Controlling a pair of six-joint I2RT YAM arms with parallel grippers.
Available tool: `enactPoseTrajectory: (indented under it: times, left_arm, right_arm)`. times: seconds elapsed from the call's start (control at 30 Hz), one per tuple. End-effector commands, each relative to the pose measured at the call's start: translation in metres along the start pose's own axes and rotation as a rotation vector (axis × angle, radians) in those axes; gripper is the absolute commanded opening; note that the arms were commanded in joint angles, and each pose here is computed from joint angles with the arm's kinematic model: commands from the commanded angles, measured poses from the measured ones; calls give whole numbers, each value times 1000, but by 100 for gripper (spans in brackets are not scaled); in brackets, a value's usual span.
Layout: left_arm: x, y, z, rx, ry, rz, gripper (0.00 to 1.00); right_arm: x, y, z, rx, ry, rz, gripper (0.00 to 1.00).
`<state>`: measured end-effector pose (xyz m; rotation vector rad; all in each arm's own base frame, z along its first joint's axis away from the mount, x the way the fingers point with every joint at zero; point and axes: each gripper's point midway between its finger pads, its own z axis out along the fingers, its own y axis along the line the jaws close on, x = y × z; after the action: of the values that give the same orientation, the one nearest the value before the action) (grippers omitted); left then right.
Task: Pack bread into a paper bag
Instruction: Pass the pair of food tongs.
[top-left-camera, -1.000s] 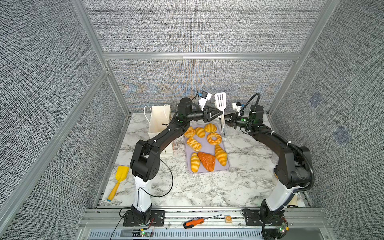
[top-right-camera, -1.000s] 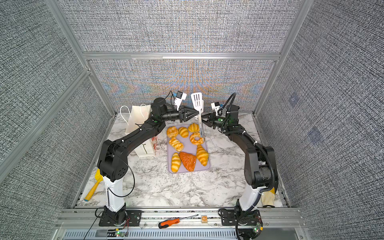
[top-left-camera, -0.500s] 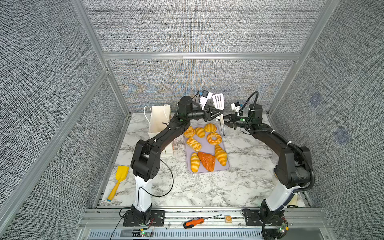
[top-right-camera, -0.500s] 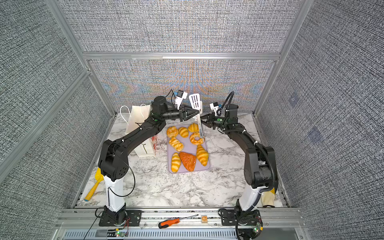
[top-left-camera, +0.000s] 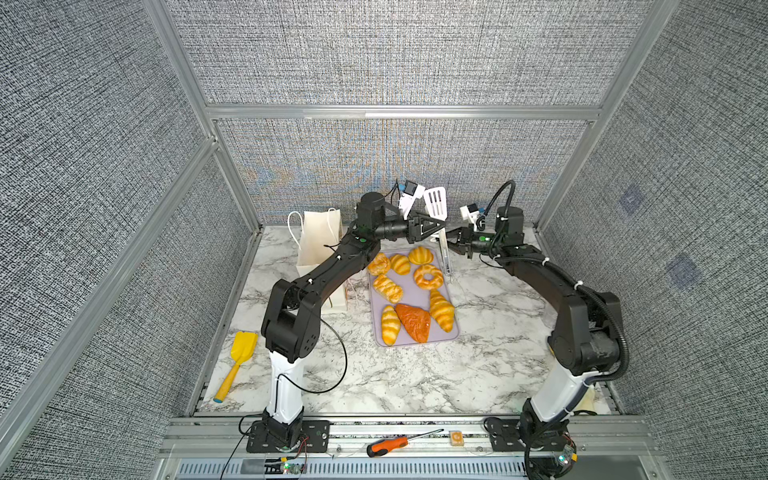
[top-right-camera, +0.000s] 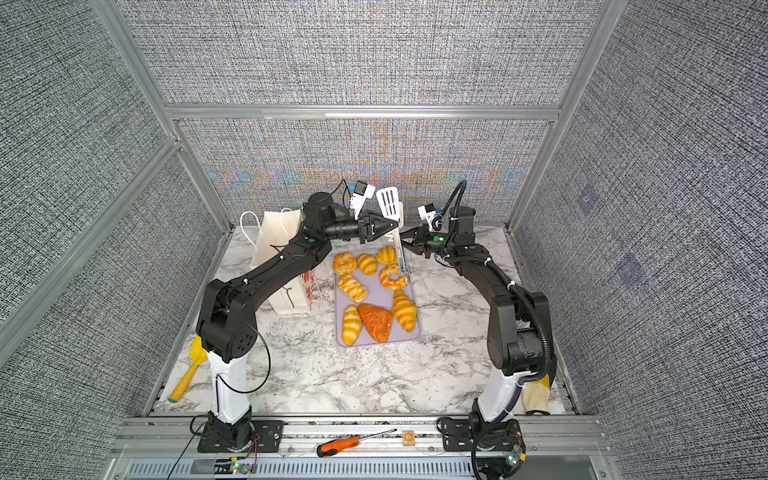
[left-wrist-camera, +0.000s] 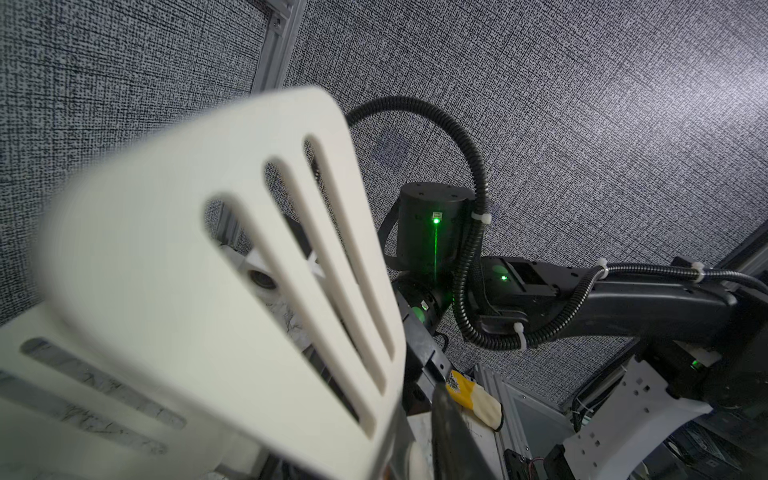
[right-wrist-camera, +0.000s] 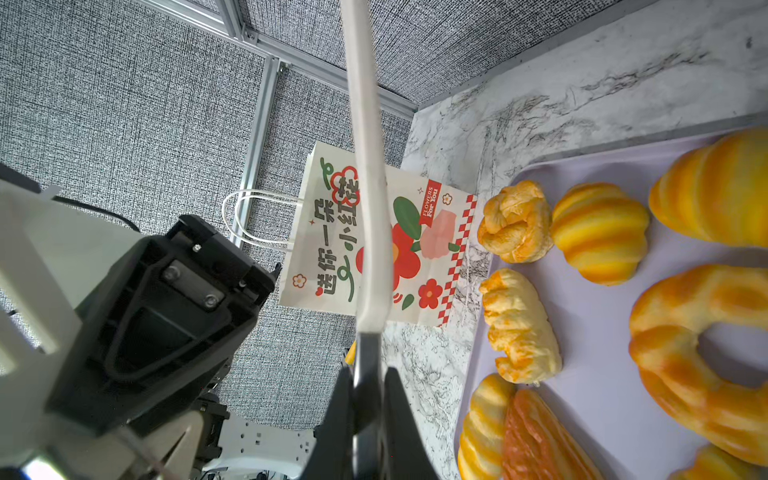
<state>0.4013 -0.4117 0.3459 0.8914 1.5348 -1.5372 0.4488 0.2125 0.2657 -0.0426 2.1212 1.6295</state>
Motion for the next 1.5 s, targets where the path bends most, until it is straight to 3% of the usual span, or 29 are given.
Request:
enactPoseTrajectory:
  times: [0.0, 0.2, 0.4, 0.77, 0.9, 1.0, 1.17, 1.33, 1.47]
  left_arm:
    - [-5, -7, -1, 28, -4, 38, 26]
    - [-5, -8, -1, 32, -2, 40, 22]
    - [-8, -12, -2, 38, -6, 51, 11]
    - [-18, -28, -6, 95, -71, 62, 0]
    - [-21, -33, -8, 118, -101, 62, 0]
    - [-24, -36, -10, 127, -120, 67, 0]
    - [-30, -41, -11, 139, -139, 84, 0]
    - [-33, -42, -10, 144, -140, 88, 0]
    - [-39, -43, -9, 147, -144, 99, 0]
  right_arm:
    - [1, 3, 1, -10, 11, -20, 3]
    - [1, 2, 1, -1, 16, -21, 3]
    - [1, 2, 0, 18, 33, -33, 4]
    - [-4, 5, -7, 24, 18, -50, 10]
    - [-8, 10, -13, 12, 0, -69, 25]
    - [-15, 19, -24, -15, -45, -93, 46]
    - [-28, 43, -50, -92, -139, -152, 69]
    - [-23, 56, -61, -143, -153, -189, 88]
    - [-11, 56, -62, -150, -158, -202, 95]
